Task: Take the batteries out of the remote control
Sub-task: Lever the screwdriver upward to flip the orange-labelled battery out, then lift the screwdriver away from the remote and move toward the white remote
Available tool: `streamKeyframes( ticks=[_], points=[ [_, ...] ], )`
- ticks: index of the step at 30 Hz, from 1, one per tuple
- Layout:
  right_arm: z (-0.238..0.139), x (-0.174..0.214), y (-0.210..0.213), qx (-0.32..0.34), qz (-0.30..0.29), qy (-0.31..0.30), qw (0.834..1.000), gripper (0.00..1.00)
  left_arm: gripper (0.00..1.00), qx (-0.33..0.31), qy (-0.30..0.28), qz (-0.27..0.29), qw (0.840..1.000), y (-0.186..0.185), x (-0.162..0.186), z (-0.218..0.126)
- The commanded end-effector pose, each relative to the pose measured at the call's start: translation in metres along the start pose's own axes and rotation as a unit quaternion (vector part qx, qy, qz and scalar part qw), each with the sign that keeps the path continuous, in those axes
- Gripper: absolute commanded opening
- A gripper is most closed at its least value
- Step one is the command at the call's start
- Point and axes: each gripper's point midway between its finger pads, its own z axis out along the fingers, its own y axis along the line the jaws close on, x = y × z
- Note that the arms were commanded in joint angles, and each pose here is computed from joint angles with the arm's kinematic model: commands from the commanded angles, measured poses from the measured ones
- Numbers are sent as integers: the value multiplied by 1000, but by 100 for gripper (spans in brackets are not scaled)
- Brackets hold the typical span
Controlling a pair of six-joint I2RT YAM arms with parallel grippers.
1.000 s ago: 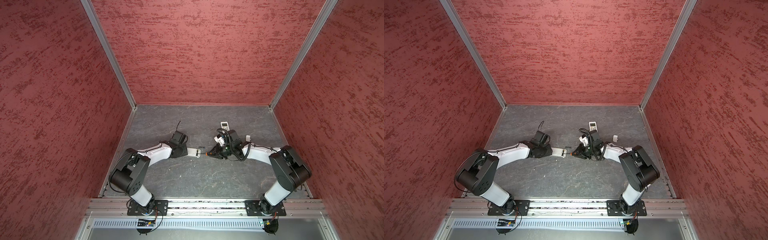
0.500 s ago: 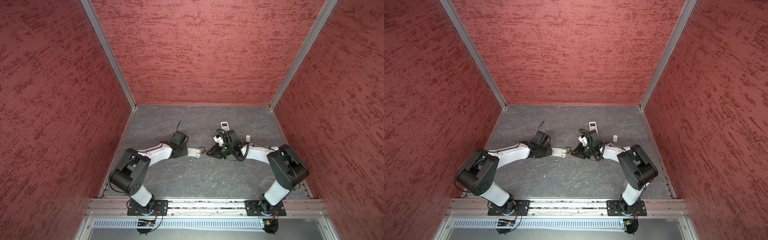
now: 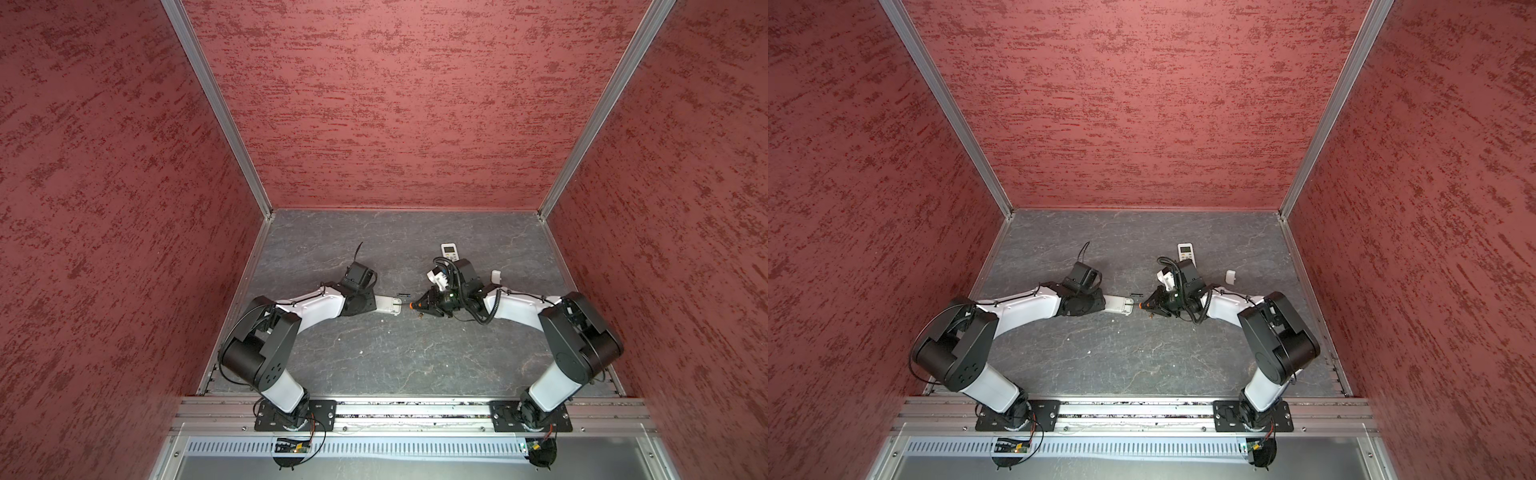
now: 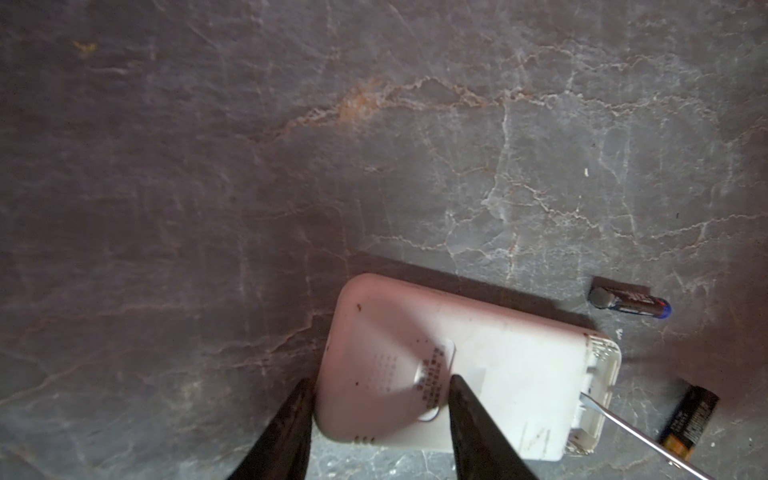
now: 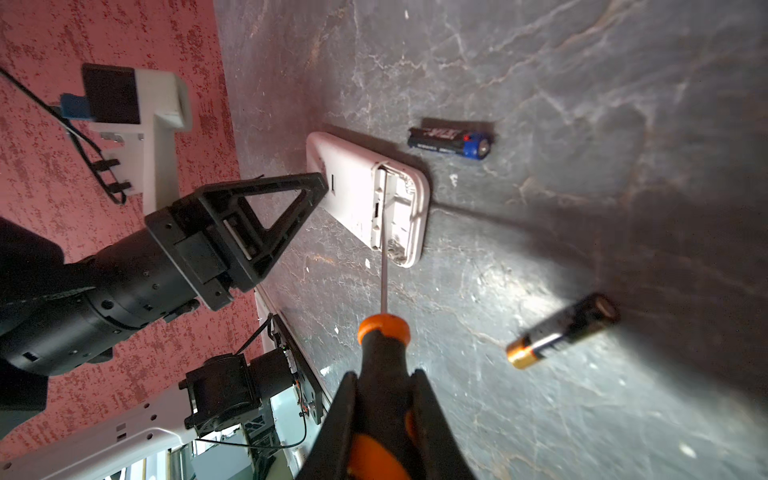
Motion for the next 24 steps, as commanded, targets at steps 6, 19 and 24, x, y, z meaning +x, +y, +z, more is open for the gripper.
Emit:
streamKeyframes(
  ticks=[6, 19, 24],
  points=[
    [-61, -10, 9, 45, -33, -76, 996, 0, 63, 15, 22, 8, 1000, -7, 6, -12],
    [-152, 72, -48, 212, 62, -110, 969, 0, 66, 23, -37, 0, 999, -15, -14, -58],
    [-149, 98, -63, 213, 86, -88, 969, 0, 66, 28, -52, 2, 998, -22, -17, -67]
  ],
)
